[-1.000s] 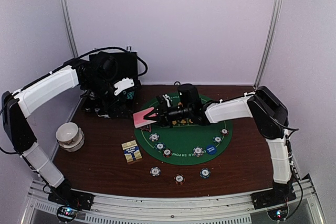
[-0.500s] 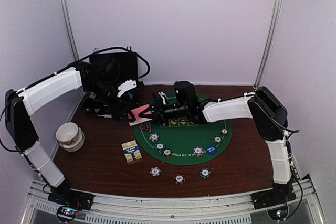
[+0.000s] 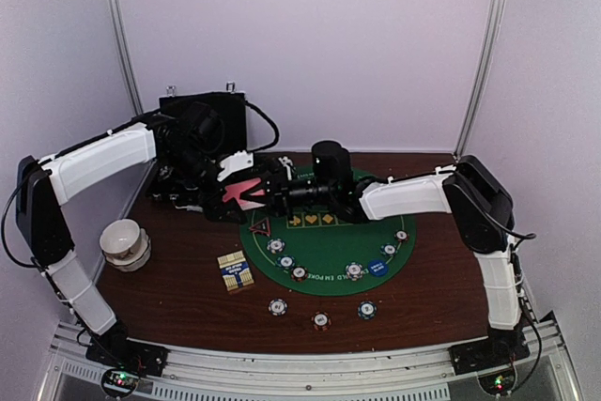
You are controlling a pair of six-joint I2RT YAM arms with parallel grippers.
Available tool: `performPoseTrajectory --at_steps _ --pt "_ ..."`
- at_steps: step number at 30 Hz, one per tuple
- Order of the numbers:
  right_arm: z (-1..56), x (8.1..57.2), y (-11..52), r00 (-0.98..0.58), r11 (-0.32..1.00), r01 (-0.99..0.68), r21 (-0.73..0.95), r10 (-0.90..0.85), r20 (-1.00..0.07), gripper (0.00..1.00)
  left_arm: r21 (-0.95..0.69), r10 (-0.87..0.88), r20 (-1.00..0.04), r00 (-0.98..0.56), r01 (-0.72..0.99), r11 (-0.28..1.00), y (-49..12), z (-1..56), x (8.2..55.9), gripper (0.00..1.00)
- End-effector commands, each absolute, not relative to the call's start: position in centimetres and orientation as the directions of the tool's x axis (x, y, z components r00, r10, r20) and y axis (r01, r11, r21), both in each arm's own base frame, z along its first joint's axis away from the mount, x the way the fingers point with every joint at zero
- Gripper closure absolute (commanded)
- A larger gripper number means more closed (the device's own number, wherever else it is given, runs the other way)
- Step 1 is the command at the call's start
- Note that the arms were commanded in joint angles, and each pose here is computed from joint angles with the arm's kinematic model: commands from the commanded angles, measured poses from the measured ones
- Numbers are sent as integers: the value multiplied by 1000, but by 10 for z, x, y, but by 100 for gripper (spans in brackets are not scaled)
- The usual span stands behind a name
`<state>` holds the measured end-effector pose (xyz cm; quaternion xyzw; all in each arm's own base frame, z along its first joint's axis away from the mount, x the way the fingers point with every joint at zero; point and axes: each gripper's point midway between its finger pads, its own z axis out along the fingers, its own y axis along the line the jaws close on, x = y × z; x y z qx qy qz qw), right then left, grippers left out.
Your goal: Distribute texas hold em gaming equipment
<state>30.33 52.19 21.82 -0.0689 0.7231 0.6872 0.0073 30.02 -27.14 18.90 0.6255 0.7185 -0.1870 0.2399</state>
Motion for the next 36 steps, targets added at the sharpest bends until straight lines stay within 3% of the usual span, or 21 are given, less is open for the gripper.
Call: performPoseTrajectory --at_steps 1,5,8,11,13,17,27,36 --pt "245 303 526 -985 -44 -153 987 -74 -156 100 85 810 -584 -45 990 116 -278 188 308 9" --pt "239 303 526 -986 -32 -144 989 -76 -146 100 116 803 -594 -38 984 132 -279 196 315 19" --pt "235 302 526 -987 -23 -140 990 -81 -141 100 114 798 -601 -40 984 136 -280 198 314 20" --pt "231 300 527 -986 -3 -141 990 -86 -140 100 111 795 -606 -44 984 139 -280 200 313 15" --pt "229 299 527 -986 3 -141 990 -91 -140 100 116 797 -602 -44 983 142 -279 200 314 4" --pt "226 296 528 -986 12 -140 990 -98 -138 100 124 802 -597 -30 984 130 -278 202 313 3" --pt "224 295 529 -986 14 -137 990 -101 -135 100 106 806 -592 -18 989 100 -276 199 304 20" --pt "216 296 530 -988 30 -125 992 -98 -121 100 108 820 -573 7 992 67 -272 193 299 51"
